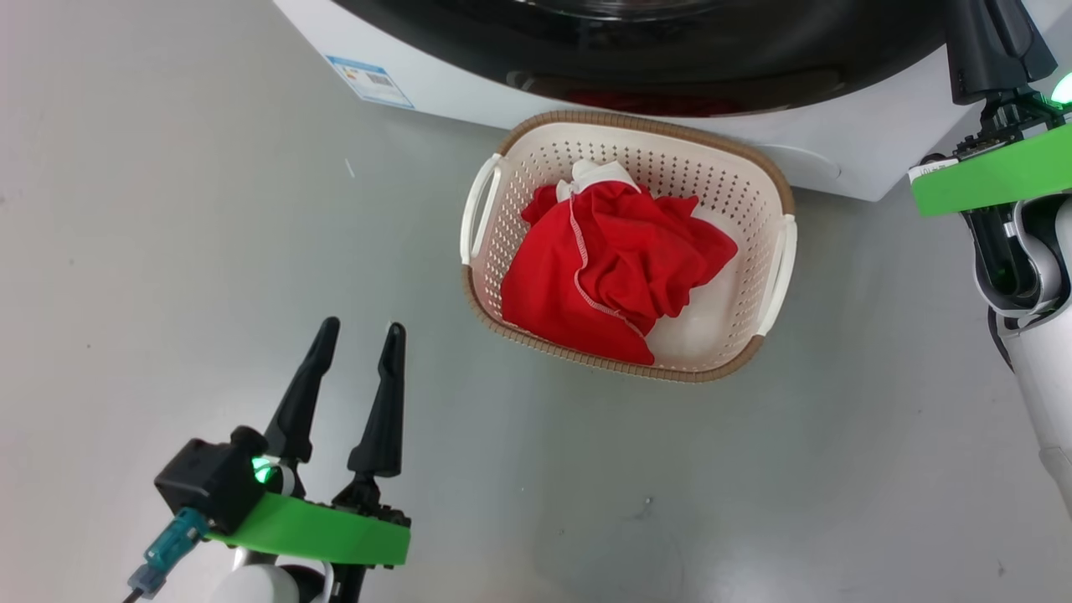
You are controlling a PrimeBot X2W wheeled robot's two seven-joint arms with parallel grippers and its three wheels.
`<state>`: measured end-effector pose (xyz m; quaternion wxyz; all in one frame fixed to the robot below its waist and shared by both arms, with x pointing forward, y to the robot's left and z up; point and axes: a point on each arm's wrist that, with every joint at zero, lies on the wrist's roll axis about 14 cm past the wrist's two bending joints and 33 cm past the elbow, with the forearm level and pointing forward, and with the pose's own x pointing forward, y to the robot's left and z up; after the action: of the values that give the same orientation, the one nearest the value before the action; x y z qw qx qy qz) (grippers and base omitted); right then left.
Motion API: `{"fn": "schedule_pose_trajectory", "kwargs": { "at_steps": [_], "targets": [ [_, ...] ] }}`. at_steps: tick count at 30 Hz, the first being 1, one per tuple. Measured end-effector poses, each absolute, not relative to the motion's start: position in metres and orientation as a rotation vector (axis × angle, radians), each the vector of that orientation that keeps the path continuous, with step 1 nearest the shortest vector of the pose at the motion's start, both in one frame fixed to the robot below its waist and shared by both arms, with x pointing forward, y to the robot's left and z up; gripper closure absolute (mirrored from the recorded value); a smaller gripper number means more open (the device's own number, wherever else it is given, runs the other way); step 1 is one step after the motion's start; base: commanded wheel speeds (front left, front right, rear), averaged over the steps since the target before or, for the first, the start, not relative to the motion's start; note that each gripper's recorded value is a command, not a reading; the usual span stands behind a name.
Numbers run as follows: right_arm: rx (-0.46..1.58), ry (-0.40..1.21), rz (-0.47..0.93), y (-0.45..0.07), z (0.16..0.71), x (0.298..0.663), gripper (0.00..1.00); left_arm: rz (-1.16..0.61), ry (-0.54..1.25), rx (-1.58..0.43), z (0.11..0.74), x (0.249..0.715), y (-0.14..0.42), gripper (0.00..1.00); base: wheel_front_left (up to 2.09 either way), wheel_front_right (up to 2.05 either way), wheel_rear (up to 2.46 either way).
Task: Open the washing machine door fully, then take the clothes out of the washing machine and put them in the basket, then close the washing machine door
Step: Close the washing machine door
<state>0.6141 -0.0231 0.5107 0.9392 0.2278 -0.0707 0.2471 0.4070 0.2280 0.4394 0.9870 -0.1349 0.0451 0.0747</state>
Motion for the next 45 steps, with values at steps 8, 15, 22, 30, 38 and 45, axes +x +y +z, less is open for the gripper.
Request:
{"fn": "schedule_pose_trajectory", "kwargs": {
  "at_steps": [8, 15, 22, 30, 38, 45],
  "targets": [
    [0.442, -0.154, 0.499, -0.031, 0.523, 0.599, 0.62, 0.142, 0.063, -0.261, 0.450, 0.406, 0.227, 0.00, 0.00, 0.00, 0.00],
    [0.406, -0.081, 0.489, -0.042, 0.504, 0.566, 0.00, 0.137, 0.034, -0.246, 0.461, 0.403, 0.228, 0.00, 0.00, 0.00, 0.00],
    [0.393, -0.018, 0.442, -0.061, 0.489, 0.531, 0.00, 0.136, 0.051, -0.236, 0.457, 0.389, 0.229, 0.00, 0.00, 0.00, 0.00],
    [0.364, 0.033, 0.367, -0.092, 0.476, 0.491, 0.00, 0.121, 0.051, -0.211, 0.458, 0.384, 0.226, 0.00, 0.00, 0.00, 0.00],
    [0.341, 0.049, 0.297, -0.122, 0.474, 0.457, 0.00, 0.100, 0.030, -0.209, 0.465, 0.384, 0.221, 0.00, 0.00, 0.00, 0.00],
    [0.336, 0.071, 0.215, -0.151, 0.467, 0.423, 0.00, 0.071, 0.012, -0.206, 0.472, 0.381, 0.212, 0.00, 0.00, 0.00, 0.00]
  ]
}}
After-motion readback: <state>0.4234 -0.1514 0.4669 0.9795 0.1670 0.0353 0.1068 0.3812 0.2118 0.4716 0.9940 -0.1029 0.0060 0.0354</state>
